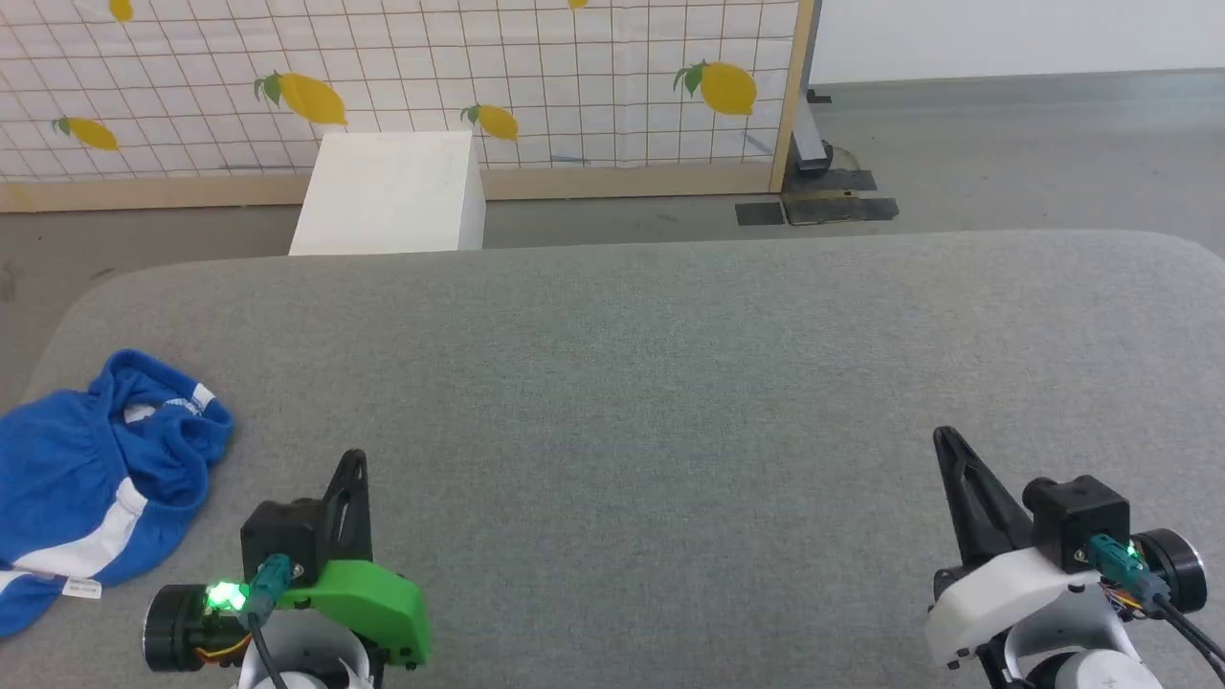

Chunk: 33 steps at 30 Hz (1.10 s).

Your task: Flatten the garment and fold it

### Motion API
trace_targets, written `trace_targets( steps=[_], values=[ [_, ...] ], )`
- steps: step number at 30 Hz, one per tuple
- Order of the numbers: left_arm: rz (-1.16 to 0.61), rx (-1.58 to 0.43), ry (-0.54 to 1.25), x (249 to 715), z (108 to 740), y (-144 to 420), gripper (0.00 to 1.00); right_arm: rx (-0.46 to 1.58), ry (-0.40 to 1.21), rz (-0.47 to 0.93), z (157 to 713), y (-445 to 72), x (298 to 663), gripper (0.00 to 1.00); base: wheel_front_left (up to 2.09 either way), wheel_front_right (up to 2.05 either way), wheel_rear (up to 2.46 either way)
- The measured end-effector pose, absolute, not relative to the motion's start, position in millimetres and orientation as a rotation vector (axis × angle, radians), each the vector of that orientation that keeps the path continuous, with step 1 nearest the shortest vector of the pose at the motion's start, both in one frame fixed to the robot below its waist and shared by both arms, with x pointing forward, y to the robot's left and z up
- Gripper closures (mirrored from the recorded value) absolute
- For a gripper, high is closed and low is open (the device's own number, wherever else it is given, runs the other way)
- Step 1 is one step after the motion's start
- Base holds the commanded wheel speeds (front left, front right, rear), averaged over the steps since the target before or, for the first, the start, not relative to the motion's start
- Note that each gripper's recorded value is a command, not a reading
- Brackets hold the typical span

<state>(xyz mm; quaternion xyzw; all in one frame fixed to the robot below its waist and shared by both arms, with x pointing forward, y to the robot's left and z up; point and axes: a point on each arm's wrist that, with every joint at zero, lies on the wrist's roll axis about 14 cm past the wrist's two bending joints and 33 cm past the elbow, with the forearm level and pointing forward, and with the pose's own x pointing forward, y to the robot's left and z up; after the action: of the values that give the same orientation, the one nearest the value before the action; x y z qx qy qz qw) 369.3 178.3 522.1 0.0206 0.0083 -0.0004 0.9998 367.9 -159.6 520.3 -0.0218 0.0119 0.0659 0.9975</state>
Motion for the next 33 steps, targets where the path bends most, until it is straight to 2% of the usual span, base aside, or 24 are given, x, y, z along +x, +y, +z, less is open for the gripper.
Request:
trace_targets(
  steps=[16,17,18,19,33],
  values=[
    [-0.001,0.041,0.017,369.3,522.1,178.3,1.00,-0.044,0.024,0.132,520.2,-159.6,367.9,1.00,0.00,0.00,0.00],
    [-0.002,0.039,0.017,369.2,521.9,178.0,0.00,-0.043,0.025,0.132,519.9,-159.6,367.8,0.00,0.00,0.00,0.00],
    [-0.003,0.038,0.018,369.1,521.8,177.7,1.00,-0.043,0.025,0.132,519.8,-159.6,367.8,1.00,0.00,0.00,0.00],
    [-0.003,0.037,0.018,369.1,521.7,177.6,0.00,-0.043,0.025,0.132,519.8,-159.6,367.8,0.00,0.00,0.00,0.00],
    [-0.006,0.024,0.008,368.8,520.9,176.5,0.00,-0.017,0.024,0.132,516.4,-159.6,366.9,0.00,0.00,0.00,0.00]
  ],
)
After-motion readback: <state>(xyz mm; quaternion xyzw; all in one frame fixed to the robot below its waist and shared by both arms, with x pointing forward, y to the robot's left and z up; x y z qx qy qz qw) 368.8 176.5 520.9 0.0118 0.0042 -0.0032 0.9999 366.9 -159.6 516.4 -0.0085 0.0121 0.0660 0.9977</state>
